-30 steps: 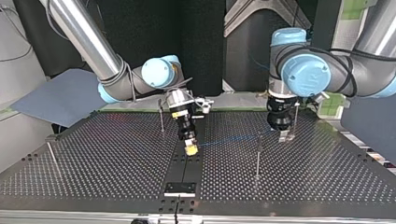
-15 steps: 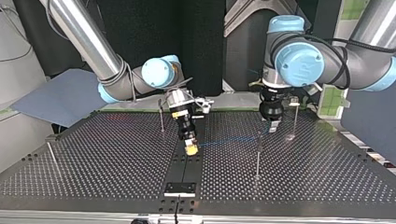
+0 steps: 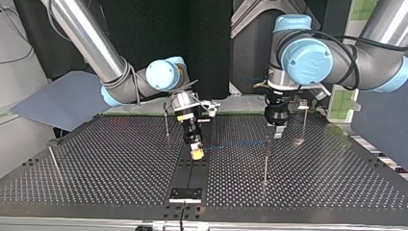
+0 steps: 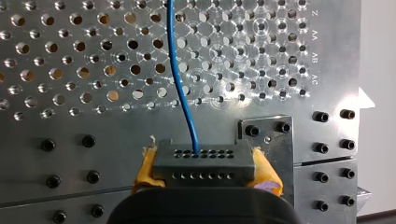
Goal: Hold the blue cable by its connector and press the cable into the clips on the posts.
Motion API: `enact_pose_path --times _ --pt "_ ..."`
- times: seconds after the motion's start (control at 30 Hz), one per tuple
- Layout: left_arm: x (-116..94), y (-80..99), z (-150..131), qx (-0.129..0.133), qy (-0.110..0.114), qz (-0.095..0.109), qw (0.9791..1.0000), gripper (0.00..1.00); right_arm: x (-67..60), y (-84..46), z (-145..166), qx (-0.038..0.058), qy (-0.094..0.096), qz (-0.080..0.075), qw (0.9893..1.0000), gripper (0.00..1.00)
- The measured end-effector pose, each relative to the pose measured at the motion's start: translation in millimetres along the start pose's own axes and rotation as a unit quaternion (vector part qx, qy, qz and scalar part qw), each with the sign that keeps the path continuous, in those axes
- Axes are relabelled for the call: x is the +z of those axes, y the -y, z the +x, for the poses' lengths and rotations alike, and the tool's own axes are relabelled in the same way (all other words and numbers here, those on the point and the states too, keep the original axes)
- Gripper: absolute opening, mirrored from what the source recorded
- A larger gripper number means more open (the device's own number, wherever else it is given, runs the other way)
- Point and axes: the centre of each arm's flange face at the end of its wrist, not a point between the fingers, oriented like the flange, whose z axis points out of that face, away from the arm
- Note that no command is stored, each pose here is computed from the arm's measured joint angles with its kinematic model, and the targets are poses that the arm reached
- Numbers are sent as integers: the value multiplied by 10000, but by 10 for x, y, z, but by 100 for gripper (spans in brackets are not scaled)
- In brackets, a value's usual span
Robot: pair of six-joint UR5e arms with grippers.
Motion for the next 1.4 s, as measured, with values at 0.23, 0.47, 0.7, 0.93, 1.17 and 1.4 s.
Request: enact_pose_path --times 0.23,0.47,0.7,0.93,1.17,1.4 --pt "3 -7 -9 52 44 -58 10000 100 -3 -3 -2 -1 16 -12 10000 0" --pt "13 -4 -18 82 88 -48 9999 100 -8 -11 -9 -3 45 -37 10000 0" --pt "19 -2 -23 151 113 -37 9998 100 -12 -26 -15 -19 76 -53 10000 0" --pt "14 32 -24 328 148 19 9994 100 -11 -75 -22 -16 112 -124 9999 0" --pt "-43 207 -19 540 319 164 9979 100 0 -149 -28 3 120 -184 9998 0" --pt "-43 454 104 333 489 211 9980 100 1 -169 -32 6 134 -199 9997 0"
